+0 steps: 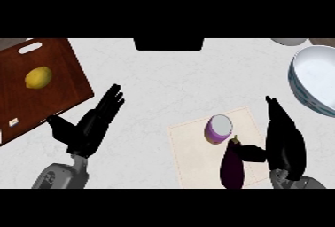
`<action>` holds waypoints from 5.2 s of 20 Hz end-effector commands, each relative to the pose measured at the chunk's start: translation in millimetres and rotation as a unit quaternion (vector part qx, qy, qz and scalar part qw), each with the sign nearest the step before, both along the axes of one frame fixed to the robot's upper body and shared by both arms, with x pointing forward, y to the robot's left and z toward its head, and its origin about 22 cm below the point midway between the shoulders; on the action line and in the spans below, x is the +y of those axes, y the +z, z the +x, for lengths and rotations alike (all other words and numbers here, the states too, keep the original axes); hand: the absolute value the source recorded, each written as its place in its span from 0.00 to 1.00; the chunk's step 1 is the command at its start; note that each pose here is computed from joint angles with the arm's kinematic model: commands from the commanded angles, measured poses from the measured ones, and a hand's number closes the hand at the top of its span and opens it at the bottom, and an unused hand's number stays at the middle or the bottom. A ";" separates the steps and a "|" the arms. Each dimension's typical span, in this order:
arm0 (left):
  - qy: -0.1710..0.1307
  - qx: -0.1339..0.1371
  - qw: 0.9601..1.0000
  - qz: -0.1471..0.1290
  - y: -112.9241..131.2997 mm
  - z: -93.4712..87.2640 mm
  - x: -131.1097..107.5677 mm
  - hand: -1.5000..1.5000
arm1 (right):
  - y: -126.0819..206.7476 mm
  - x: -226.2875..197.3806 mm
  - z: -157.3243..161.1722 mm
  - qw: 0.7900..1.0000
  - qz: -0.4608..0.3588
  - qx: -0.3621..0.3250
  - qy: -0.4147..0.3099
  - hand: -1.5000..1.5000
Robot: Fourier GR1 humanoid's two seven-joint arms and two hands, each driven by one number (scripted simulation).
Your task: Pick the can from the placemat and place it in the bowl
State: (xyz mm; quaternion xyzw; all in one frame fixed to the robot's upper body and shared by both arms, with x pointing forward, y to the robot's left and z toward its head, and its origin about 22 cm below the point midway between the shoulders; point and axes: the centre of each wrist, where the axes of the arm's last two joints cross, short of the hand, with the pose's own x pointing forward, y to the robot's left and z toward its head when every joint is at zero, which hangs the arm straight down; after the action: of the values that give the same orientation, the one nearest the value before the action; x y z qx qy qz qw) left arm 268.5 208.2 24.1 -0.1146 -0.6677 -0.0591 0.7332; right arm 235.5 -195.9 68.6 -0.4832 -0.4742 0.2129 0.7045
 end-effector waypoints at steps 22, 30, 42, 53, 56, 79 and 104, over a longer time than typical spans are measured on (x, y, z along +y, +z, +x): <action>-0.006 -0.002 1.000 0.001 3.4 0.8 3.6 0.50 | 19.7 72.1 48.3 0.960 0.007 0.250 -0.122 0.00; -0.011 -0.006 1.000 -0.011 7.8 -0.4 -7.0 0.50 | 12.1 76.1 56.2 0.958 -0.013 0.258 -0.129 0.00; -0.015 -0.008 1.000 -0.004 4.2 -6.7 -1.2 0.50 | -1.4 78.9 61.9 0.956 -0.011 0.256 -0.145 0.00; -0.007 -0.007 1.000 -0.005 3.1 -6.2 -16.4 0.50 | -19.3 75.1 63.7 0.953 -0.011 0.254 -0.166 0.00; -0.010 -0.007 1.000 -0.012 4.3 -6.6 14.8 0.50 | -10.3 72.5 65.0 0.960 0.009 0.231 -0.156 1.00; 0.004 -0.005 1.000 -0.003 0.9 -13.9 -2.0 0.50 | -45.4 -18.1 30.0 0.947 -0.126 0.221 0.195 1.00; -0.002 -0.007 1.000 -0.004 0.0 -4.2 -7.7 0.50 | 188.0 -42.9 -13.5 0.982 -0.168 -0.069 0.056 1.00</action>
State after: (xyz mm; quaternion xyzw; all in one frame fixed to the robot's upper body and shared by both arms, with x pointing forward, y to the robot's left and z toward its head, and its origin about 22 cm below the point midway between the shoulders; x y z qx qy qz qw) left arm 267.9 204.3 27.3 -0.1219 -0.6719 -0.0563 0.7283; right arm 210.9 -230.9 246.4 -0.5643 -0.5313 0.3183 0.5459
